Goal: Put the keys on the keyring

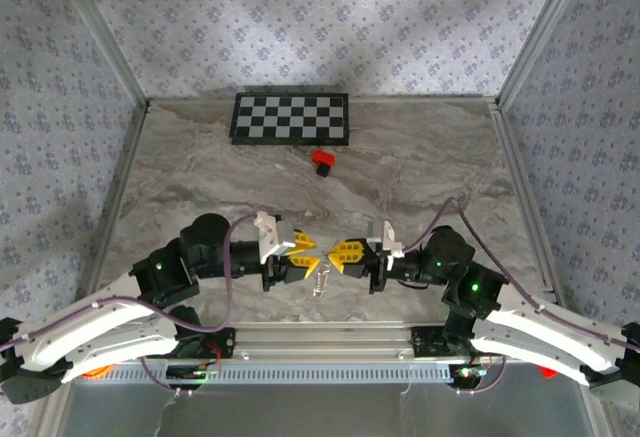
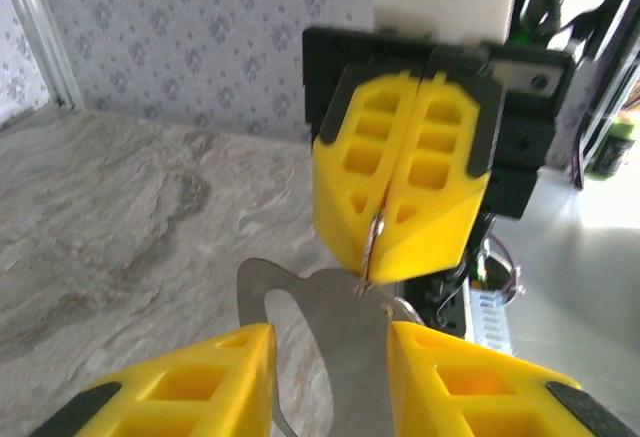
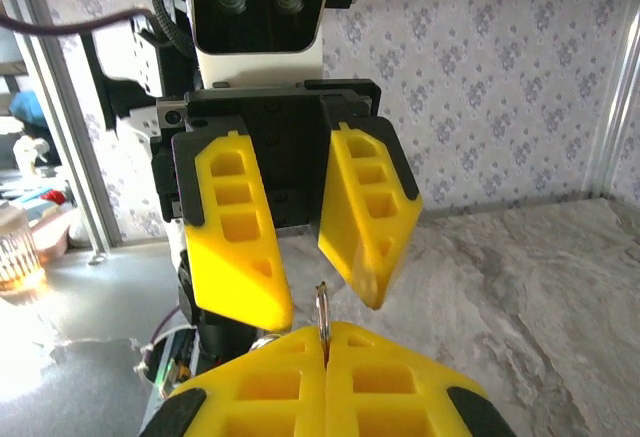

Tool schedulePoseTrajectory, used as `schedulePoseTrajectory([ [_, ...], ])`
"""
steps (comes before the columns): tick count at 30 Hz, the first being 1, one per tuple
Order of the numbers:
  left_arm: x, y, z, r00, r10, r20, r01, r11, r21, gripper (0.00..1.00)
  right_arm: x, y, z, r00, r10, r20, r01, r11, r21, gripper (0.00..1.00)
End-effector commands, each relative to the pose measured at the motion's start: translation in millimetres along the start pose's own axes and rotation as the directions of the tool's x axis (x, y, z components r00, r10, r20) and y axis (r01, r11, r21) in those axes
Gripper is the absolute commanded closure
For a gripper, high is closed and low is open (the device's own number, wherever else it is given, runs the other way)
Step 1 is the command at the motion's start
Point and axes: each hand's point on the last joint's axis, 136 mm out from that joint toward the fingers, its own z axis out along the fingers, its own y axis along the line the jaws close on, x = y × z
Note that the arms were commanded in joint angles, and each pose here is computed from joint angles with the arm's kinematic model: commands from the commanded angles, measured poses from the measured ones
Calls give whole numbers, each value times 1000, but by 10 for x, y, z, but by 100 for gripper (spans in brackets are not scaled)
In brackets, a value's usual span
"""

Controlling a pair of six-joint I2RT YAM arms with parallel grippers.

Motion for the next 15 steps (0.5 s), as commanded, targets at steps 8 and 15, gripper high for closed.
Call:
schedulePoseTrajectory([
  [8, -468, -178, -16, 980, -13, 196, -8, 995, 104, 72, -389, 63, -54, 982, 12, 188, -4, 999, -44, 100],
  [15, -534, -196, 30, 976, -12, 216, -15, 992, 123, 73, -435, 54, -79, 973, 26, 230, -15, 999, -48, 100],
])
